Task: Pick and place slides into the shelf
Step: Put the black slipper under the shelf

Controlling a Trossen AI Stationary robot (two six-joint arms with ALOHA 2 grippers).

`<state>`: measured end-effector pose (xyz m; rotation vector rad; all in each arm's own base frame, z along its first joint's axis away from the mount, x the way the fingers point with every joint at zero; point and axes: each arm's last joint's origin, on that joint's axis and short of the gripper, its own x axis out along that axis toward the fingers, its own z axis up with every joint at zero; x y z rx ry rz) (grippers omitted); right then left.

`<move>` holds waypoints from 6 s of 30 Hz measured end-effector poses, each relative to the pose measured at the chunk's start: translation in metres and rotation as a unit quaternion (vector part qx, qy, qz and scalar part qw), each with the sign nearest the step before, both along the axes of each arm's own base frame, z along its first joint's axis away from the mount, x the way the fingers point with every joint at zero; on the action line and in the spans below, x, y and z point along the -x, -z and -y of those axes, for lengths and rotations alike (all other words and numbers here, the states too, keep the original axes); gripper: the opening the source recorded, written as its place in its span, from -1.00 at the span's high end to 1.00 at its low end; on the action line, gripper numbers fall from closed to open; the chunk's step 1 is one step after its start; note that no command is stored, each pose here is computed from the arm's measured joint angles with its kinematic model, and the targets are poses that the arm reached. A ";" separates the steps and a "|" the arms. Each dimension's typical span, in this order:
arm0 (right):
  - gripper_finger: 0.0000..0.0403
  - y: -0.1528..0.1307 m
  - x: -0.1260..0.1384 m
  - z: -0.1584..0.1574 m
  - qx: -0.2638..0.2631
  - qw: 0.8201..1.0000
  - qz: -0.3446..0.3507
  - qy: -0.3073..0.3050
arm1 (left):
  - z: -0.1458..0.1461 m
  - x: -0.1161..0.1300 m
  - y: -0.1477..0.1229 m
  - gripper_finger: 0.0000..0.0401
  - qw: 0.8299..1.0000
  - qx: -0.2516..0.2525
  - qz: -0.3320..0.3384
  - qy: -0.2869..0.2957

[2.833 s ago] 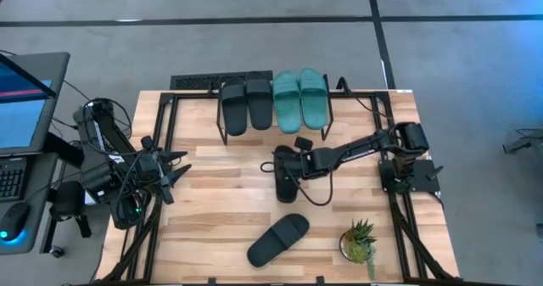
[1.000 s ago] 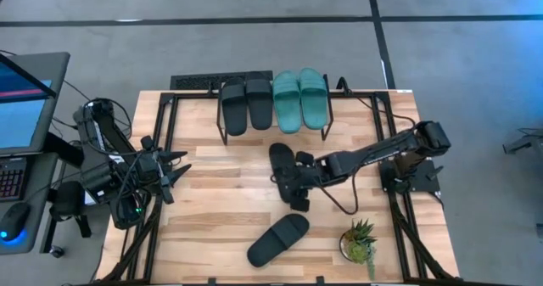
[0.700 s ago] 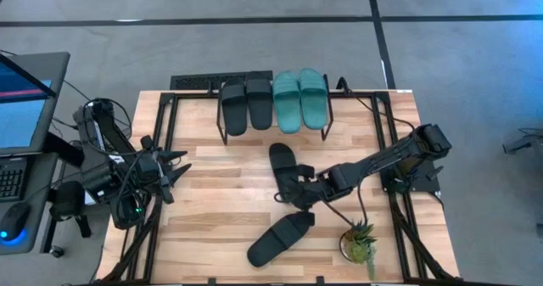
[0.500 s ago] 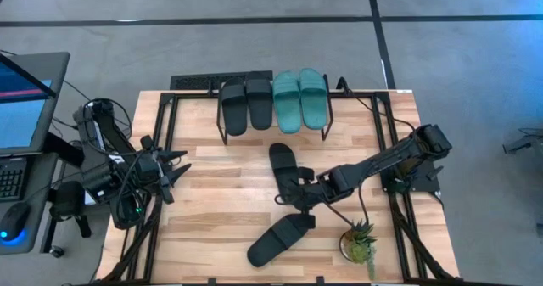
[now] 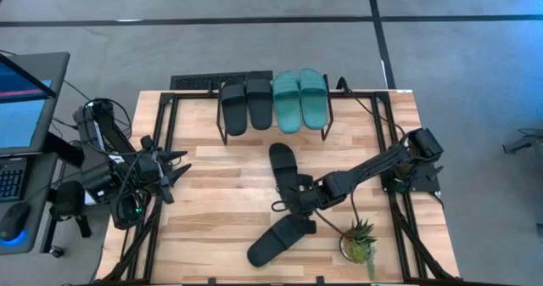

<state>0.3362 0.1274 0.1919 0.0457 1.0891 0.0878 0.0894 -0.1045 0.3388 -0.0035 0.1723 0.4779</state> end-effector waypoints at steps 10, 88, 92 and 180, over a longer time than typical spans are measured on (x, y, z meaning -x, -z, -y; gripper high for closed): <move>1.00 0.012 -0.002 0.002 0.011 1.000 -0.018 0.017 | 0.000 0.000 0.000 0.16 1.000 -0.002 -0.001 0.000; 1.00 0.047 -0.010 0.012 -0.004 0.999 -0.018 0.042 | 0.000 0.000 -0.001 0.16 1.000 -0.006 0.008 -0.001; 1.00 0.046 -0.011 0.016 -0.003 0.999 -0.017 0.044 | 0.000 0.000 -0.001 0.16 1.000 -0.006 0.008 -0.002; 1.00 0.028 -0.037 0.132 0.014 0.995 -0.027 0.098 | 0.002 -0.001 -0.001 0.16 1.000 0.016 0.017 -0.002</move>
